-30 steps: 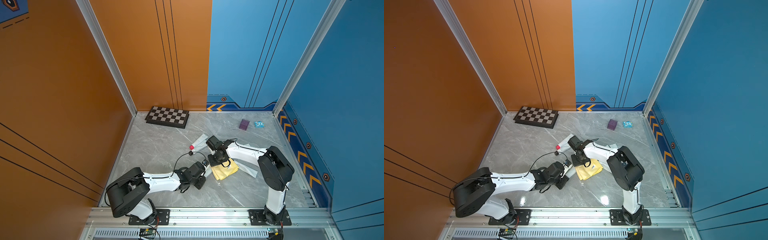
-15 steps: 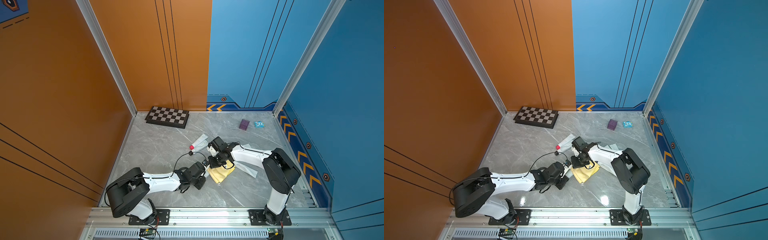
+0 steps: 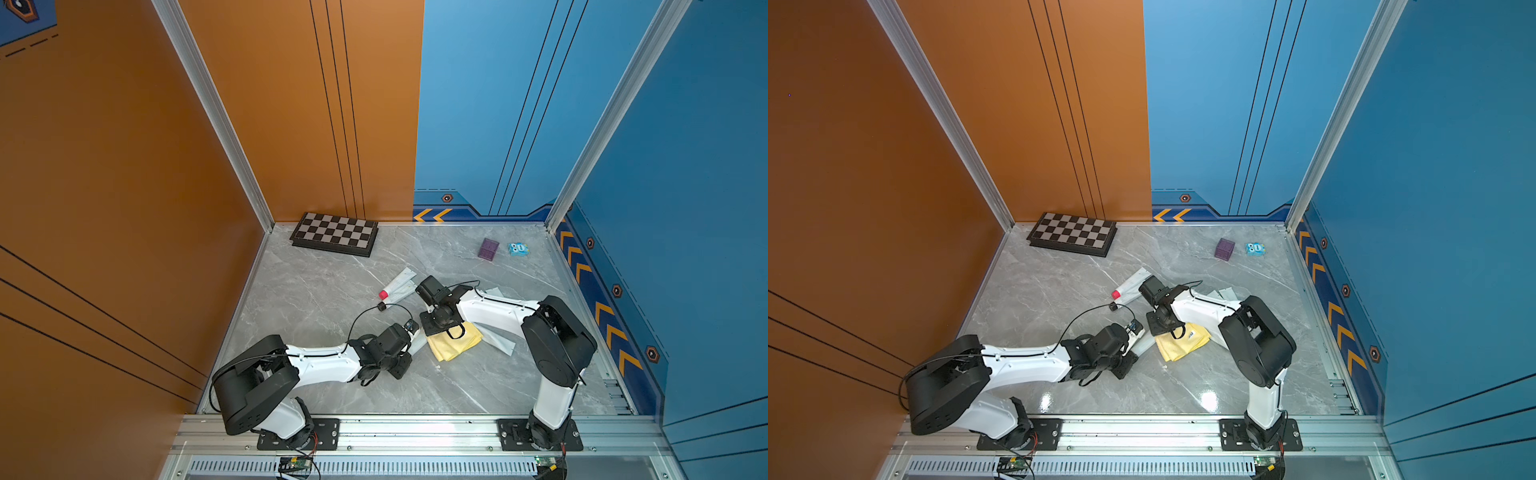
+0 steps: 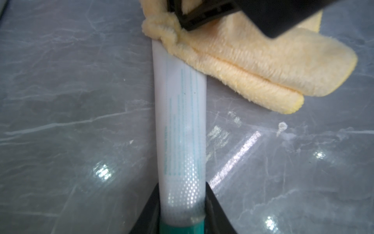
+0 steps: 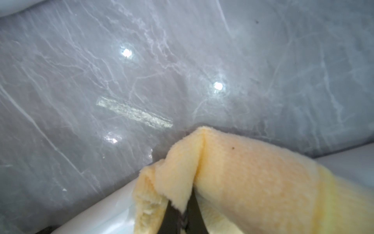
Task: Wipe the surface of the toothpaste tube
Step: Wipe the dirt from the toothpaste tube.
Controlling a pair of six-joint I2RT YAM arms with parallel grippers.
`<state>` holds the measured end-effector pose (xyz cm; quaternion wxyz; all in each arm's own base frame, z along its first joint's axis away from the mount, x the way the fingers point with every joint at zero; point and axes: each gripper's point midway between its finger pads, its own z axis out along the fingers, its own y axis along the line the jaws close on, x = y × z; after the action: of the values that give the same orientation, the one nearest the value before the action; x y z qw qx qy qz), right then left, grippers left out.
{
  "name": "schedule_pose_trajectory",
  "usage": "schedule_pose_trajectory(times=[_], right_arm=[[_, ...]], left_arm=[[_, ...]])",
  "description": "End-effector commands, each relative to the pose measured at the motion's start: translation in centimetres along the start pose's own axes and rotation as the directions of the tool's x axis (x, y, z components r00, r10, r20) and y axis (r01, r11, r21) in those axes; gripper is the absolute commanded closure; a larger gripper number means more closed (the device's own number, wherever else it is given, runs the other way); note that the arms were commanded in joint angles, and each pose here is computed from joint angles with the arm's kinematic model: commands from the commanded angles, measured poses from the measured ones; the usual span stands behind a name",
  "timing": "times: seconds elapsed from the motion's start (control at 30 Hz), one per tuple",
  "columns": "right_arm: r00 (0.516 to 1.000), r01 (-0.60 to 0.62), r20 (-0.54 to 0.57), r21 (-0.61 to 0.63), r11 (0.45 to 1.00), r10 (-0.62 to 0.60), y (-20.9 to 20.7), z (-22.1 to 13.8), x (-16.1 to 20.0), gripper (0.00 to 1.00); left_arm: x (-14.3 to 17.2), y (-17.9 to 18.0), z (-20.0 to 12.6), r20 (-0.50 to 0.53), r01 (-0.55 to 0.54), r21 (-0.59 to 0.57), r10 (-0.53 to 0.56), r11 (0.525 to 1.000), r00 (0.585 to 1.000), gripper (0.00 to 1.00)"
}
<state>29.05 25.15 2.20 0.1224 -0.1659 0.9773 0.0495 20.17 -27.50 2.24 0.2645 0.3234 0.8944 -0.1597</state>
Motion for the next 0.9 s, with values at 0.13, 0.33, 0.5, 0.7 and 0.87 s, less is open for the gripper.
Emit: schedule_pose_trajectory(times=[0.13,0.33,0.5,0.7,0.87], right_arm=[[0.951,-0.034,-0.307,-0.216,0.976,-0.035,3.2,1.0,8.6,1.0],[0.943,-0.044,-0.326,-0.307,0.951,-0.061,5.0,-0.5,9.8,1.0],[0.943,-0.018,-0.331,-0.122,0.992,-0.023,1.2,1.4,9.6,1.0],[0.954,-0.003,-0.299,0.068,0.998,0.023,-2.4,3.2,7.7,1.0],[0.955,-0.031,-0.29,0.138,0.99,0.07,-4.8,4.3,6.3,1.0]], left_arm=[[4.5,0.5,0.6,-0.156,-0.02,-0.015,0.017,1.0,0.988,0.77],[4.5,0.5,0.6,-0.157,-0.02,-0.015,0.017,1.0,0.987,0.77],[4.4,0.5,0.6,-0.155,-0.02,-0.015,0.017,1.0,0.988,0.77],[4.4,0.4,0.6,-0.155,-0.021,-0.014,0.018,1.0,0.988,0.77],[4.5,0.4,0.5,-0.156,-0.022,-0.014,0.02,1.0,0.987,0.77]])
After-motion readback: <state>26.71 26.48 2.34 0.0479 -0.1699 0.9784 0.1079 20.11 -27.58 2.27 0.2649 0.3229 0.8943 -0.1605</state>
